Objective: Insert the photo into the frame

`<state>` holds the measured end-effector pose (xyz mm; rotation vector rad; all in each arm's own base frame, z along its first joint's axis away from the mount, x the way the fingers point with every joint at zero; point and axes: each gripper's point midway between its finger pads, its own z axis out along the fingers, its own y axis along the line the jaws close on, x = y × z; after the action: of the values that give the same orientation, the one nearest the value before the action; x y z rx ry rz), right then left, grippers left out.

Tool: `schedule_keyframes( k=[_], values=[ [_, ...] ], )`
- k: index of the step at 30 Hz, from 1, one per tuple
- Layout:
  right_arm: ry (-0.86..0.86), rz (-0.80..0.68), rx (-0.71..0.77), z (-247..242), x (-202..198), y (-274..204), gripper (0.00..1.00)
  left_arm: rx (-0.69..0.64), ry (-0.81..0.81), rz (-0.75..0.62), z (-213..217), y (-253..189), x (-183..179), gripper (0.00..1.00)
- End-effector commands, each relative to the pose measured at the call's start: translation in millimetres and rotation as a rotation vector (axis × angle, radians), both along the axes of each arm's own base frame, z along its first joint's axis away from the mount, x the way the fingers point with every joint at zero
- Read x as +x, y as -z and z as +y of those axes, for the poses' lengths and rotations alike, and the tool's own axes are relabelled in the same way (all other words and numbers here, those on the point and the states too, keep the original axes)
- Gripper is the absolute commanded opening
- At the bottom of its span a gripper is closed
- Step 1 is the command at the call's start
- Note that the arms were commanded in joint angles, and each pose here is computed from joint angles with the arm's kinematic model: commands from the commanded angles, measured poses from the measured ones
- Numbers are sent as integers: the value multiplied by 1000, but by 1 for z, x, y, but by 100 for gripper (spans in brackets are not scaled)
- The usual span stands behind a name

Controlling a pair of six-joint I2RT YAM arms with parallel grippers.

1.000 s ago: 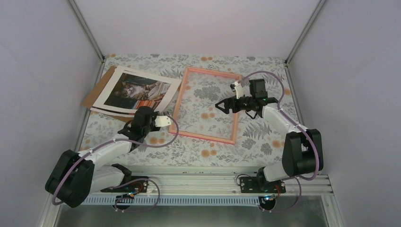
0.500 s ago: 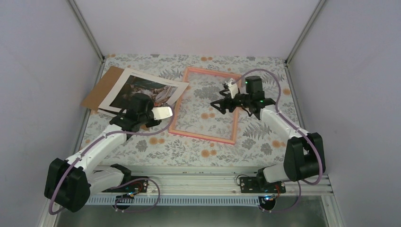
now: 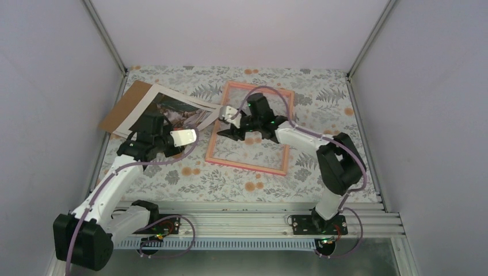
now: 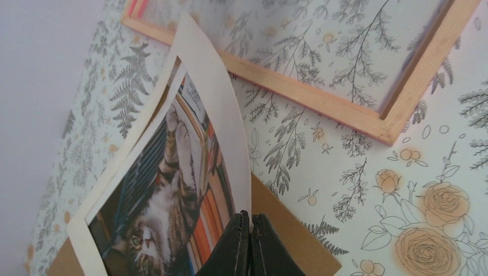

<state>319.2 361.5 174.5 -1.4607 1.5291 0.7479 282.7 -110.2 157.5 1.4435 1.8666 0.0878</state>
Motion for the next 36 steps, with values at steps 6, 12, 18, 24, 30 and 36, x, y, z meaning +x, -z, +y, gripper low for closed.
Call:
schedule_keyframes(
  k=[6, 12, 18, 24, 30, 36],
  values=[
    [-64, -285, -47, 47, 14, 11, 52, -20, 48, 12, -1, 1, -23, 2],
    [-83, -339, -74, 56, 16, 23, 47, -12, 56, 2, 1, 3, -27, 2],
    [-114, -377, -113, 62, 10, 39, 42, -18, 69, -3, 1, 2, -29, 2],
    [-79, -421, -146, 66, 23, 47, 36, -23, 67, -6, 3, 1, -27, 2],
    [-76, -468, -185, 70, 30, 58, 32, -29, 63, -4, 3, 0, -26, 2],
    [-67, -505, -194, 75, 39, 58, 30, -31, 63, 0, 4, 1, -27, 2]
  ],
)
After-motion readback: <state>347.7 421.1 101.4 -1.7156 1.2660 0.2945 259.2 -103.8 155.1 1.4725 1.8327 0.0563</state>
